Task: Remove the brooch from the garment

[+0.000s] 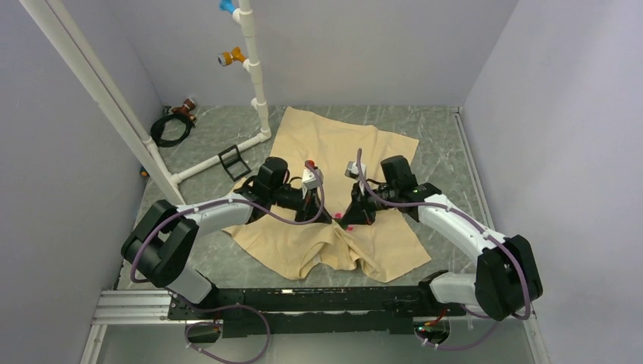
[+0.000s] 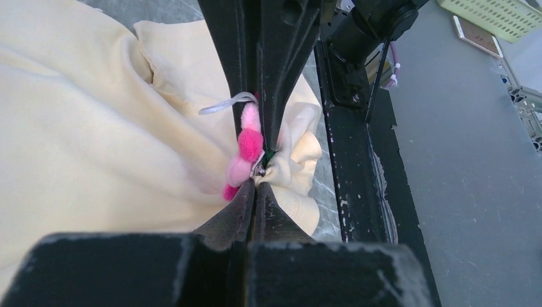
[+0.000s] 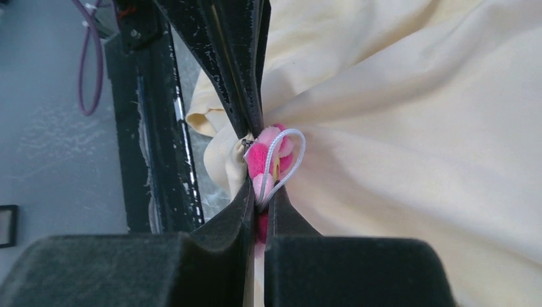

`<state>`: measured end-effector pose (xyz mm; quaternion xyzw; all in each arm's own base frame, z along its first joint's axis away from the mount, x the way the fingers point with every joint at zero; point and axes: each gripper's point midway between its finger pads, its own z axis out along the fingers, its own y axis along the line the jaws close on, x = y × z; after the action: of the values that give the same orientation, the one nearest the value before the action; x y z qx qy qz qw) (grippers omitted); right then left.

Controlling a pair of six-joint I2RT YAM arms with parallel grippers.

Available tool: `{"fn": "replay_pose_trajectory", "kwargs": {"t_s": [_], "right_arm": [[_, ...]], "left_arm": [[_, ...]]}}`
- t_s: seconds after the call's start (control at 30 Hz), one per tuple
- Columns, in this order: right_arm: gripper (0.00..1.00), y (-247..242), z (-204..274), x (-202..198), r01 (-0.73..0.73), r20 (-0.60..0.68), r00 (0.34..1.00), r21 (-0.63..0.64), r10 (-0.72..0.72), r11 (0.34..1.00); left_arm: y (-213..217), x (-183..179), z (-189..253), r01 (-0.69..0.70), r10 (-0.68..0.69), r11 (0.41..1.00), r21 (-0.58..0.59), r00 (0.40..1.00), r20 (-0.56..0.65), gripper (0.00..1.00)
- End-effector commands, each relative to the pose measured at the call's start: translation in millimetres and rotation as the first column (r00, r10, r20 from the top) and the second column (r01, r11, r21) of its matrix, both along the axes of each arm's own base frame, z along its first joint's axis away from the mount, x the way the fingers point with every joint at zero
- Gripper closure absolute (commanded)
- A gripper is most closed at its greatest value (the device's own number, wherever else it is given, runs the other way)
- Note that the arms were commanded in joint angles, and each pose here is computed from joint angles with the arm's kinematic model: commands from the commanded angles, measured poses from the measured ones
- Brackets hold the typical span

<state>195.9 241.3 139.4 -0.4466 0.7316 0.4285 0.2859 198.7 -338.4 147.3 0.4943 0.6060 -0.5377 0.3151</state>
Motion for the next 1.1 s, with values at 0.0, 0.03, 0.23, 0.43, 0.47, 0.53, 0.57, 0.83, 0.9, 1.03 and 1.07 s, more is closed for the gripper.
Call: {"fn": "replay_pose_trajectory", "kwargs": {"t_s": [0.0, 0.03, 0.23, 0.43, 0.47, 0.53, 0.57, 0.83, 0.9, 1.03, 1.07], "right_arm": [[1.0, 17, 30, 2, -0.035, -0.048, 0.998, 0.183, 0.045, 0.982], [1.0, 17, 33, 3, -0.026, -0.07, 0.997, 0.203, 0.041, 0.979], [1.0, 15, 41, 10, 0.018, -0.144, 0.989, 0.286, 0.024, 0.958], [1.0, 13, 42, 11, 0.036, -0.169, 0.985, 0.313, 0.019, 0.949], [1.0, 12, 41, 12, 0.041, -0.169, 0.986, 0.313, 0.013, 0.949], [1.0, 12, 40, 13, 0.047, -0.169, 0.986, 0.309, 0.006, 0.95], [1.0, 11, 40, 14, 0.046, -0.166, 0.986, 0.311, 0.007, 0.949], [1.0, 15, 44, 18, 0.069, -0.199, 0.98, 0.354, 0.003, 0.933], [1.0, 16, 46, 19, 0.074, -0.212, 0.977, 0.37, 0.006, 0.926], [1.0, 17, 49, 17, 0.072, -0.219, 0.976, 0.39, 0.016, 0.918], [1.0, 17, 49, 15, 0.063, -0.214, 0.977, 0.392, 0.024, 0.918]], "left_arm": [[-1, -5, 12, 0.016, -0.015, 0.999, -0.047, 1.0, 0.018, 1.0], [0, -5, 10, 0.014, -0.013, 0.999, -0.044, 1.0, 0.018, 1.0], [3, -8, -1, 0.004, -0.004, 1.0, -0.02, 1.0, 0.0, 1.0], [7, -11, -3, 0.009, -0.008, 1.0, -0.014, 1.0, 0.025, 0.97], [8, -12, -1, 0.009, -0.009, 1.0, -0.016, 0.999, 0.03, 0.96], [8, -12, 4, 0.009, -0.008, 1.0, -0.021, 0.999, 0.045, 0.96], [9, -12, 7, 0.011, -0.01, 1.0, -0.024, 0.999, 0.05, 0.96], [3, -19, 13, 0.025, -0.025, 0.998, -0.06, 1.0, 0.005, 1.0], [-2, -19, 11, 0.026, -0.026, 0.998, -0.055, 1.0, 0.004, 0.99], [-6, -18, 6, 0.014, -0.014, 0.999, -0.045, 1.0, 0.001, 0.94], [-5, -20, 7, 0.026, -0.026, 0.999, -0.048, 1.0, 0.0, 0.88]]}}
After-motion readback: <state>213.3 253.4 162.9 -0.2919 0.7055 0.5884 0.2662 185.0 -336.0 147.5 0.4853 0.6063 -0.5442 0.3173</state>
